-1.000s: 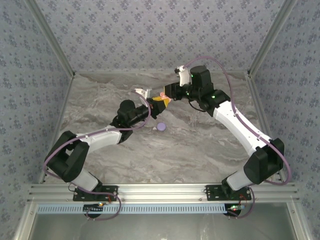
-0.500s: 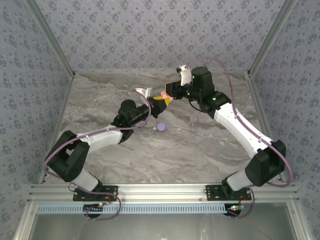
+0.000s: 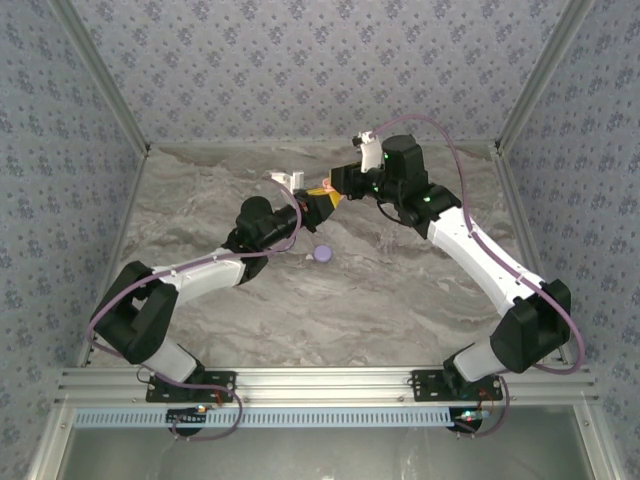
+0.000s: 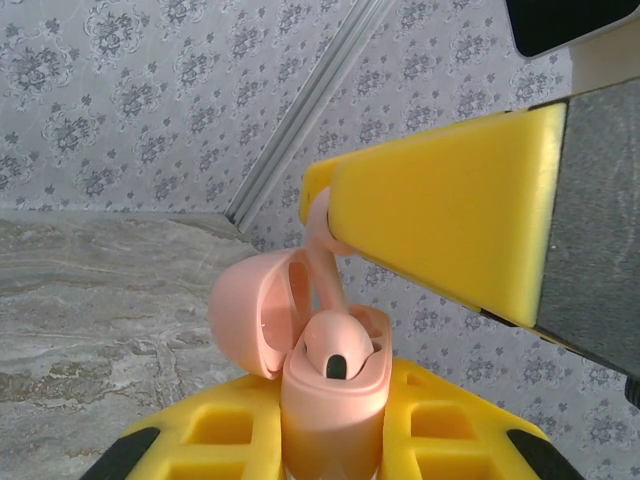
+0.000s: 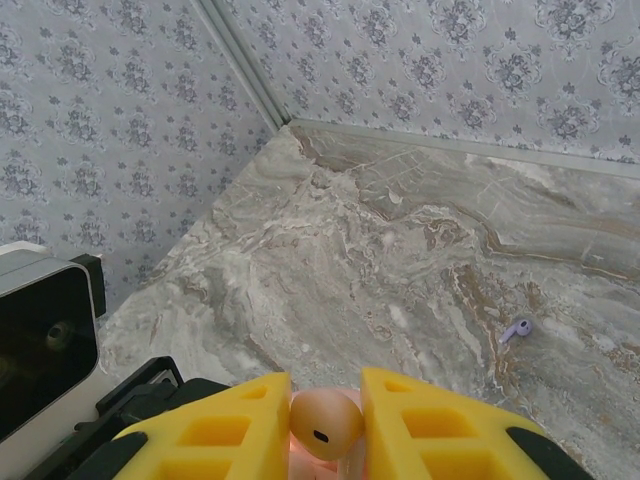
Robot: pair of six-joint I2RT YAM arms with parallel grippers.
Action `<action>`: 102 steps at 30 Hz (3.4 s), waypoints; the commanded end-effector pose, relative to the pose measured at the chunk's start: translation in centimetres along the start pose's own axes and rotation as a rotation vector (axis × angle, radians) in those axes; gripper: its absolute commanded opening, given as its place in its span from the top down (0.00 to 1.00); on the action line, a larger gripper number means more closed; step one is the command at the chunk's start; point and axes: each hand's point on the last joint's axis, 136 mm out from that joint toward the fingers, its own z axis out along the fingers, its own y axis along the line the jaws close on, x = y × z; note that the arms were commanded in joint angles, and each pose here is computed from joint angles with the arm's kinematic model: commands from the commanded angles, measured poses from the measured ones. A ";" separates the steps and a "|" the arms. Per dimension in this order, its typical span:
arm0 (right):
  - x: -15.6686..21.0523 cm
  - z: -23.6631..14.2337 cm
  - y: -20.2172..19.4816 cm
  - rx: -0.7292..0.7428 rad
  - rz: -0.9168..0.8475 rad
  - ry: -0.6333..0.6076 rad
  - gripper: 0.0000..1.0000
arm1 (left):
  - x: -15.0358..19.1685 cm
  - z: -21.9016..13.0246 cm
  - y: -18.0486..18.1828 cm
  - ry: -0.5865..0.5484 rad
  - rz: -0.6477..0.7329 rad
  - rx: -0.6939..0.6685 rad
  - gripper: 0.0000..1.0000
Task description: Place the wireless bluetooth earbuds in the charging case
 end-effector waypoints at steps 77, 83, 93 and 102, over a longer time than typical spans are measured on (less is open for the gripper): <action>1.8 -3.4 0.5 0.034 -0.032 0.172 0.53 | -0.8 -0.5 -1.3 0.055 0.286 -0.041 0.94; 2.1 -3.3 0.2 0.042 -0.026 0.182 0.54 | -0.9 -0.5 -1.4 0.054 0.289 -0.041 0.94; 2.2 -3.3 -1.0 0.095 -0.007 0.181 0.54 | -1.2 -0.6 -1.7 0.043 0.295 -0.033 0.95; 2.6 -3.4 -1.7 0.109 -0.003 0.192 0.54 | -1.3 -0.8 -1.9 0.034 0.296 -0.023 0.95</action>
